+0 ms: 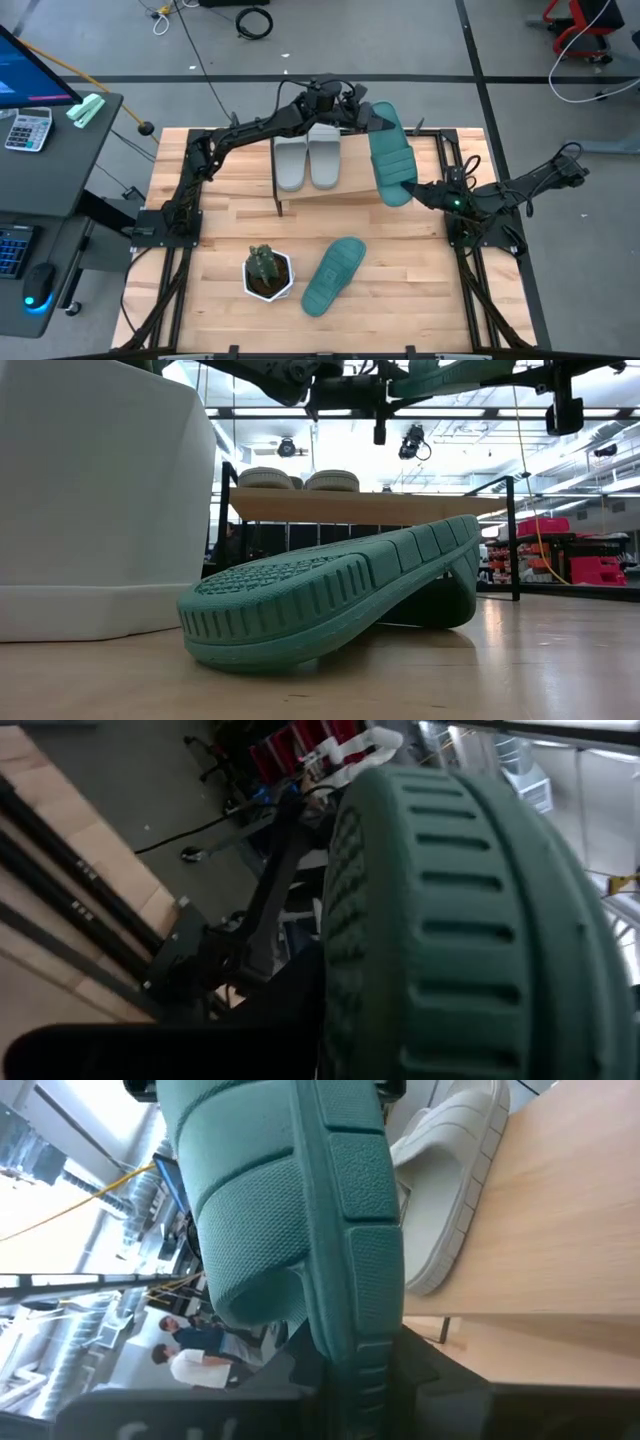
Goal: Pick and place slides into the shelf
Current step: Put the right green slides on the shelf
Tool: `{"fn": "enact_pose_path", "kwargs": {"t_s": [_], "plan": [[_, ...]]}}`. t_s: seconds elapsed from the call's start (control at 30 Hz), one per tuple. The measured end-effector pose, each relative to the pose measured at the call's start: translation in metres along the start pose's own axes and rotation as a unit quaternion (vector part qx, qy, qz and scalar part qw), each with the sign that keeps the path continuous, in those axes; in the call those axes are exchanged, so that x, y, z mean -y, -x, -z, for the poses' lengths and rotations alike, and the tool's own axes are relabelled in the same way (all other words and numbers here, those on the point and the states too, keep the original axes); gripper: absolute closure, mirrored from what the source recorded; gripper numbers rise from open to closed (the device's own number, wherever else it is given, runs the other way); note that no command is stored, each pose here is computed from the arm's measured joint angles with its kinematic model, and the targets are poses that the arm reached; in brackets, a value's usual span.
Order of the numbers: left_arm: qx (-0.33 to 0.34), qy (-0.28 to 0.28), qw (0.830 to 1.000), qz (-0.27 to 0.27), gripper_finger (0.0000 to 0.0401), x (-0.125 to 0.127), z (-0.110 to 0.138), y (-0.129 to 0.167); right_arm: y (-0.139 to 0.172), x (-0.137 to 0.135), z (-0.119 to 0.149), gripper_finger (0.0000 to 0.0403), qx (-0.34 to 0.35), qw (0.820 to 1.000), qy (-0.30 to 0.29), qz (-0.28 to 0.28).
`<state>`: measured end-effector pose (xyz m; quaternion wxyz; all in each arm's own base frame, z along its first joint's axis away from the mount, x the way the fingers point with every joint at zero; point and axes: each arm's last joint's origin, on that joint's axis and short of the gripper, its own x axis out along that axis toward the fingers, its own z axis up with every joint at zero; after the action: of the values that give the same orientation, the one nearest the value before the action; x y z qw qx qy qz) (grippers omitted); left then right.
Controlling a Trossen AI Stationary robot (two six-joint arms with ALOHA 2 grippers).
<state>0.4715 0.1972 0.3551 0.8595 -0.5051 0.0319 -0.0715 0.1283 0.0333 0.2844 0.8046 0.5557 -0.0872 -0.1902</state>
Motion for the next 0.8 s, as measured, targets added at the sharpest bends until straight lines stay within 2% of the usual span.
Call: {"fn": "enact_pose_path", "kwargs": {"t_s": [0.17, 0.53, 0.8], "plan": [[0.009, 0.005, 1.000, -0.001, 0.0258, 0.000, -0.002, 0.001, 0.001, 0.000, 0.001, 0.0354, -0.005, 1.000, -0.001, 0.001], [0.014, -0.002, 1.000, 0.002, 0.0131, 0.000, -0.005, 0.002, 0.001, 0.001, -0.001, 0.0354, 0.025, 1.000, -0.006, 0.009], [0.048, -0.022, 0.998, 0.024, 0.0098, 0.002, -0.021, 0.013, 0.002, 0.006, 0.002, 0.0354, 0.027, 0.999, -0.033, 0.030]]}}
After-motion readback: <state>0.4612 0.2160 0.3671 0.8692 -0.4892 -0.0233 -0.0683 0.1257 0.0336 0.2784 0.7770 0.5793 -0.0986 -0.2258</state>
